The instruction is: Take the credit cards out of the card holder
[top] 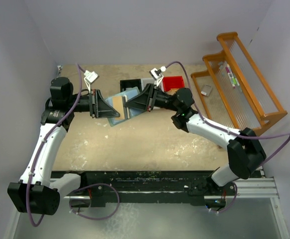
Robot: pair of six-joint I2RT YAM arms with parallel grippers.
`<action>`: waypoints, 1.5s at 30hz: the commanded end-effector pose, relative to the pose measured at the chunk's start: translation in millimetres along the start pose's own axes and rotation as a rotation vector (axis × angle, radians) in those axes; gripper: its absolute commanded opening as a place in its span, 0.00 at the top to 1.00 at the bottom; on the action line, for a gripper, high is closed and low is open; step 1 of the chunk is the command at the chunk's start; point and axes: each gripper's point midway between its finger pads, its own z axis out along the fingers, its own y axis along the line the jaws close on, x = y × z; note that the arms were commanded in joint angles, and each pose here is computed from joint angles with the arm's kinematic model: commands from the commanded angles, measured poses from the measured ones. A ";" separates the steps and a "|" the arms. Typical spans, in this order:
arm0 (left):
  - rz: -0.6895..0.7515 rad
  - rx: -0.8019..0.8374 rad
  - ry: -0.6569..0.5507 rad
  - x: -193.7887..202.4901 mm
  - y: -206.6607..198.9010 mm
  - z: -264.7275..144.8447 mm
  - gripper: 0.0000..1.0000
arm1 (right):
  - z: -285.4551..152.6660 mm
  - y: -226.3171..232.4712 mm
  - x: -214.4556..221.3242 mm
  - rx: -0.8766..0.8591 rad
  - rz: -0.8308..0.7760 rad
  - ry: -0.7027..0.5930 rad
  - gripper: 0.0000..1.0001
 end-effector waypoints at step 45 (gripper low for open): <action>0.278 -0.151 0.076 -3.3 11.1 -9.7 0.88 | -235.9 -145.3 -127.1 1.214 -0.225 -0.096 1.00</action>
